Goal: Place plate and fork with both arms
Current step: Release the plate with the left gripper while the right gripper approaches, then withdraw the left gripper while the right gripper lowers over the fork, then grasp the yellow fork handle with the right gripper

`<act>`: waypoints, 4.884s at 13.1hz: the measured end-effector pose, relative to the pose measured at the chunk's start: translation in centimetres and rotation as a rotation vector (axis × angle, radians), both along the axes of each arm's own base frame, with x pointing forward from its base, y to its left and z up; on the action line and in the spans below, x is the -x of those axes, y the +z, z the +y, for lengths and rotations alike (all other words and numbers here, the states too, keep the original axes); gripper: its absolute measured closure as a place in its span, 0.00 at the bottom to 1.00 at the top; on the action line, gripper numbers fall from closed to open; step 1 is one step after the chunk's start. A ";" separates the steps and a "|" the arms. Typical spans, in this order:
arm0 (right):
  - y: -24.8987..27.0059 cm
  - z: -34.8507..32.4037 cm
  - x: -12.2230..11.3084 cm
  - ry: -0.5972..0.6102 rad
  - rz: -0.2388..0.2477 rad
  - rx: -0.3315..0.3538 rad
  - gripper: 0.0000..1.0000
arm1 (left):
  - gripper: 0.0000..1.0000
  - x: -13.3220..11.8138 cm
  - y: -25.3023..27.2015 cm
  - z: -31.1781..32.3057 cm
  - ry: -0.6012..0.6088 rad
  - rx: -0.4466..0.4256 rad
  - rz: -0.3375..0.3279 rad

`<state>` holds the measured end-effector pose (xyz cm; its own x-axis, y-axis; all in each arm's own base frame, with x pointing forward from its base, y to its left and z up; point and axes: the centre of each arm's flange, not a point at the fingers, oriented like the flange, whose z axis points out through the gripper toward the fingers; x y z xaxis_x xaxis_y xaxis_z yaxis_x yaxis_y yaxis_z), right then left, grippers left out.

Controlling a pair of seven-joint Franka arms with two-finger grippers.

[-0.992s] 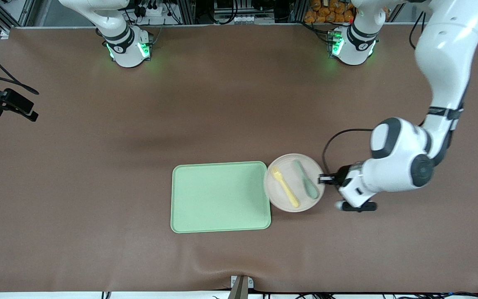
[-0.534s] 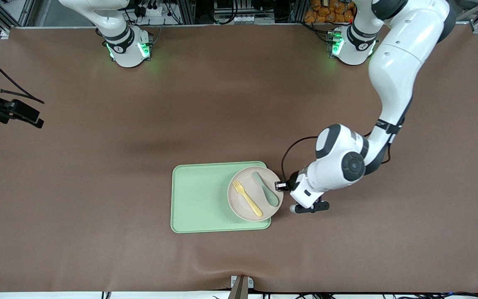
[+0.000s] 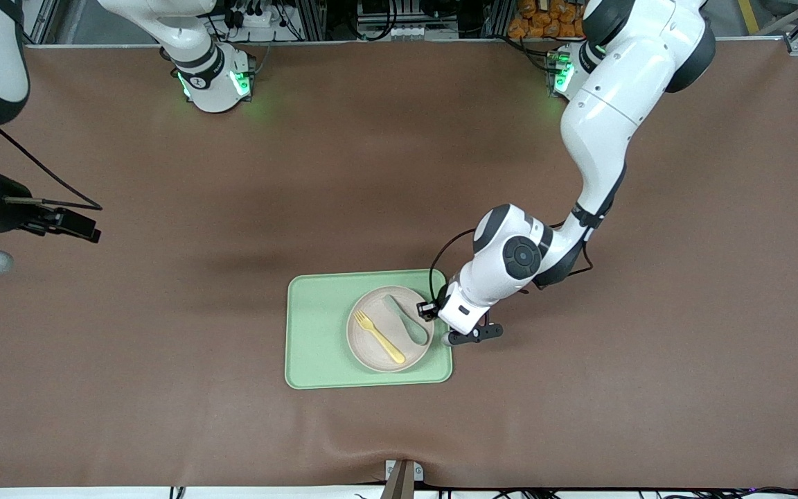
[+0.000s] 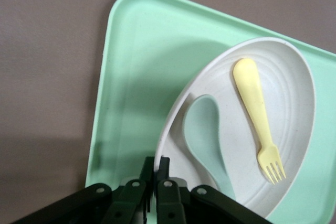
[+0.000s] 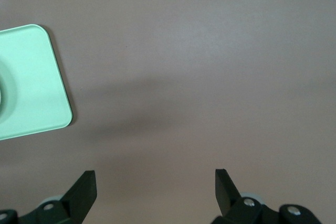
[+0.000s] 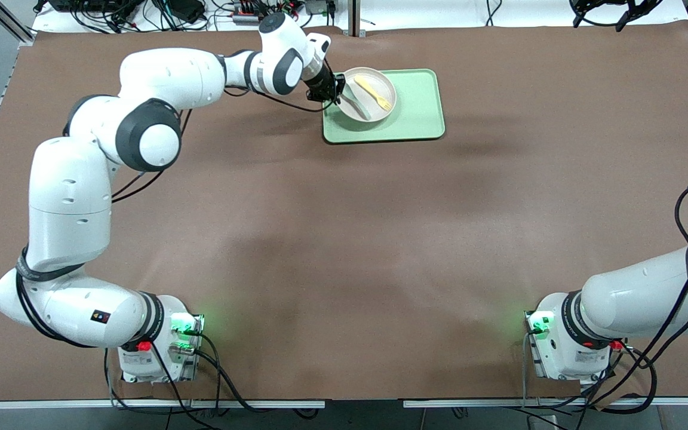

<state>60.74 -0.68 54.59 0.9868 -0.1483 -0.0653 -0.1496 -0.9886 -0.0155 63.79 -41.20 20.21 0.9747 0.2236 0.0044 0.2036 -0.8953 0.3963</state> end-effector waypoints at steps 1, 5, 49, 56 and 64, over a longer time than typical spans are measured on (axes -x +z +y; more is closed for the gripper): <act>-0.8 0.1 -0.4 0.001 0.004 -0.001 0.00 | 0.95 0.1 -0.4 -0.1 0.001 -0.007 0.000; -3.1 2.4 -1.8 0.031 -0.002 -0.001 0.00 | 0.77 0.3 -1.2 -0.2 0.061 -0.007 0.027; -33.3 46.3 -4.8 0.711 -0.369 0.026 0.44 | 0.00 12.2 47.3 38.9 -0.387 -0.419 0.079; -34.3 46.2 -5.0 0.730 -0.397 0.039 0.48 | 0.00 12.3 47.6 37.5 -0.412 -0.420 0.066; -35.3 46.2 -4.9 0.734 -0.395 0.039 0.48 | 0.00 12.3 47.8 37.4 -0.413 -0.419 0.062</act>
